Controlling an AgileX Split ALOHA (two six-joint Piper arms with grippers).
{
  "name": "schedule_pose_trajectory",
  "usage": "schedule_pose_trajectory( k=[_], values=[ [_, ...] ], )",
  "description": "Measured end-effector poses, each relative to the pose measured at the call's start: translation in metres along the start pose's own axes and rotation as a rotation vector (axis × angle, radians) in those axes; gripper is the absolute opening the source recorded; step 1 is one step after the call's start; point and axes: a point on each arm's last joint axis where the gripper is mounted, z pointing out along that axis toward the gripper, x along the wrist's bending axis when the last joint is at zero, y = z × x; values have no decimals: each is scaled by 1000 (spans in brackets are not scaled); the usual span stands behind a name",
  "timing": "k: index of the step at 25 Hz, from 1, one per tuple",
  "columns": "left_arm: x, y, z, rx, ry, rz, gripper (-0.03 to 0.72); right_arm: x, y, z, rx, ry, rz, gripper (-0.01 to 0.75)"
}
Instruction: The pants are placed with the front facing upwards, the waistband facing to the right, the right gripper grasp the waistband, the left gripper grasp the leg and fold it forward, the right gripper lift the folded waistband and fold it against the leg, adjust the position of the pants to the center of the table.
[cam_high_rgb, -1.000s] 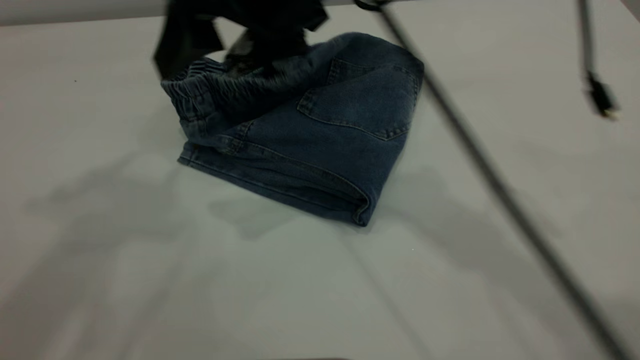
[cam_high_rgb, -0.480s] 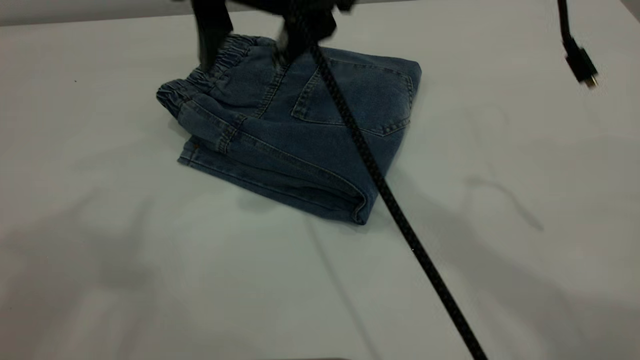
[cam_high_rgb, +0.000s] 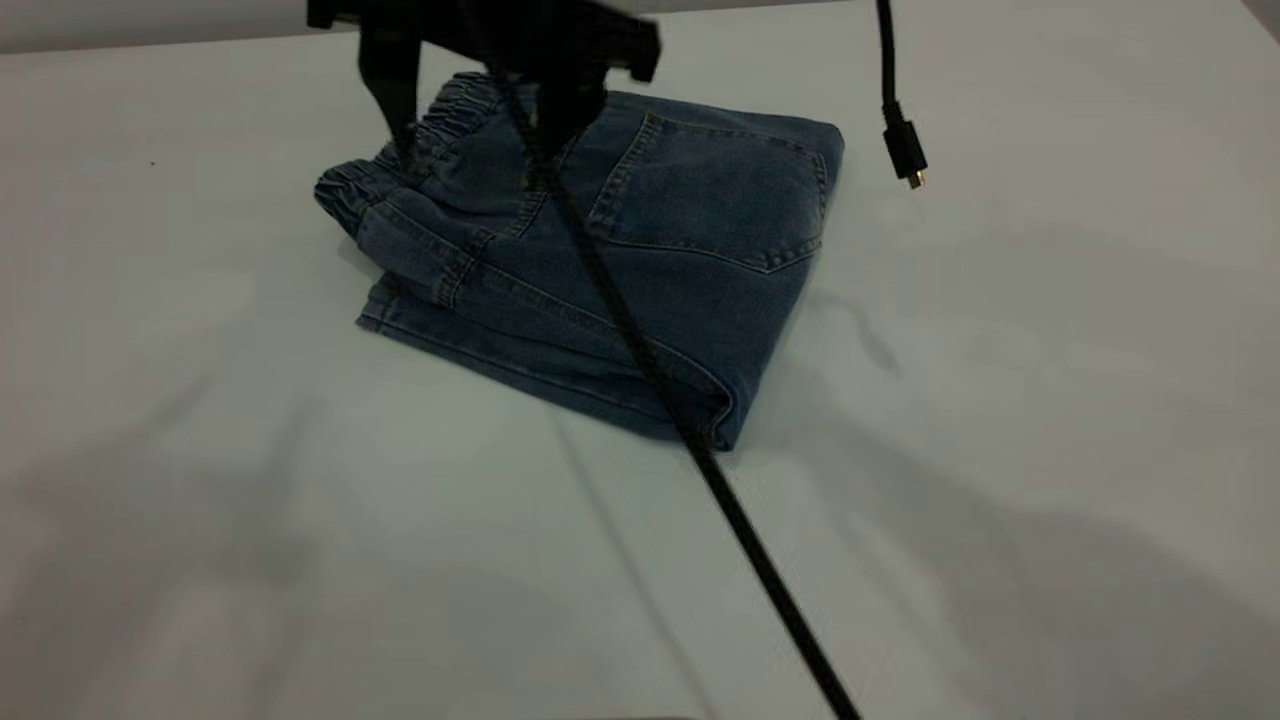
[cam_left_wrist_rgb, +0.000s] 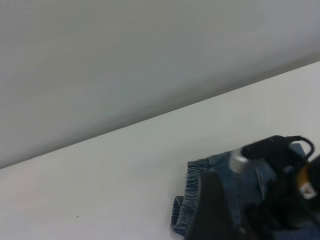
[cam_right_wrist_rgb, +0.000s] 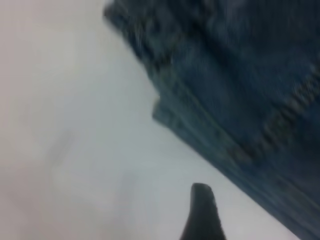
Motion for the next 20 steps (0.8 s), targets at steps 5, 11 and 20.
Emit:
schedule_pose_trajectory(
  k=[5,11,20],
  values=[
    [0,-2,0,19,-2,-1,477,-13,13,27,-57,-64,258,449],
    [0,-6,0,61,-5,-2,477,-49,13,52,-23,-231,446,444],
    [0,-6,0,66,-5,4,477,-33,-15,78,39,-271,240,426]
  ],
)
